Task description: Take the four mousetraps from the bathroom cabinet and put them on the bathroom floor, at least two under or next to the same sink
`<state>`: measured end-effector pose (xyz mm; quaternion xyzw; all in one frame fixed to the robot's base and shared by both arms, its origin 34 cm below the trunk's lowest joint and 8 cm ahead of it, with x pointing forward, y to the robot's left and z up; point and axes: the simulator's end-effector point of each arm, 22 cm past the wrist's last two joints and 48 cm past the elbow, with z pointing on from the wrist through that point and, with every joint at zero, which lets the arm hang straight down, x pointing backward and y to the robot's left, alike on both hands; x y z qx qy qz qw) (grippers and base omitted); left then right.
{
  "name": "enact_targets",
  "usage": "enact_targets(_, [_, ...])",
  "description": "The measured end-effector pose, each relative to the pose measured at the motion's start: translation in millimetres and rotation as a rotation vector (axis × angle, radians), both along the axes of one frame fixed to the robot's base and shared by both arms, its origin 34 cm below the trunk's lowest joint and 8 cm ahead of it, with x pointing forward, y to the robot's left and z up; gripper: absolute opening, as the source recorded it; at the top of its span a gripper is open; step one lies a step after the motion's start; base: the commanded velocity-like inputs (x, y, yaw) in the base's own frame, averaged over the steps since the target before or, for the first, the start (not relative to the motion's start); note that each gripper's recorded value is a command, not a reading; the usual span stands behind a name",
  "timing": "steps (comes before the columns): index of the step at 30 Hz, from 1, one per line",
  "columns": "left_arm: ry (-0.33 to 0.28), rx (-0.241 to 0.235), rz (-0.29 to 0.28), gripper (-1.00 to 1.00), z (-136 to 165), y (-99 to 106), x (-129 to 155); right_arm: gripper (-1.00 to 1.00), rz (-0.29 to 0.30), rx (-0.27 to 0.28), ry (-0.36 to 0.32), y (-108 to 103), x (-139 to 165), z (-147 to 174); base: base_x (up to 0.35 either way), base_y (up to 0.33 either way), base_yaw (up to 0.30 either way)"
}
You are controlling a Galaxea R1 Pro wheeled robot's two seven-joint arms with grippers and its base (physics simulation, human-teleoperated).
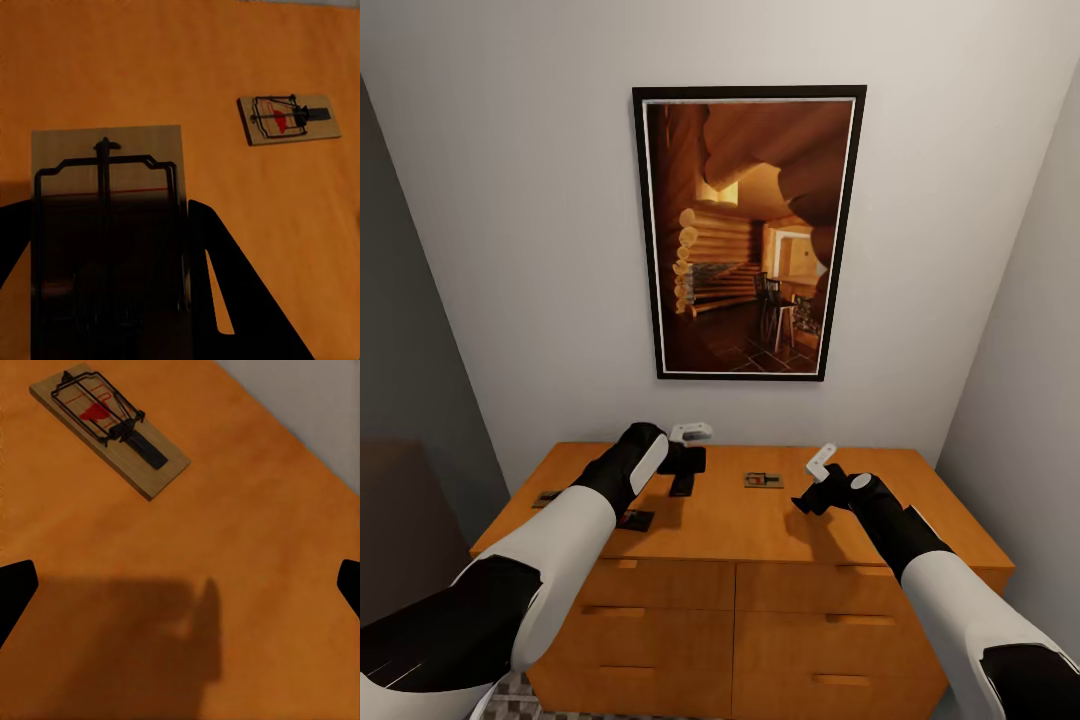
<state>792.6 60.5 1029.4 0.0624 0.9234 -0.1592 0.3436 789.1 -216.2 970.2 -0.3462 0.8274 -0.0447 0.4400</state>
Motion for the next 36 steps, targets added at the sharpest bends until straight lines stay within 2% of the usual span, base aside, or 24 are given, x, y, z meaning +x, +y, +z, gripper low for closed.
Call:
enact_targets(13, [0.001, 0.009, -0.008, -1.0, 1.9, -0.8, -0.9, 1.0, -0.002, -0.001, -0.002, -0.5, 0.3, 0.2, 0.0, 0.0, 0.0])
enact_targets(16, [-0.006, 0.005, -0.017, -1.0, 11.6, -3.5, -0.4, 1.0, -0.003, -0.001, -0.003, -0.7, 0.5, 0.4, 0.0, 0.0, 0.0])
enact_targets(23, [0.021, 0.021, -0.07, -1.0, 46.0, -10.2, -11.1, 1.0, -0.006, -0.002, -0.005, -1.1, 0.9, 0.8, 0.0, 0.0, 0.0])
enact_targets(36, [0.035, 0.033, -0.081, -1.0, 51.5, -10.2, -14.0, 1.0, -0.009, -0.003, -0.007, -1.9, 1.4, 1.0, 0.0, 0.0, 0.0])
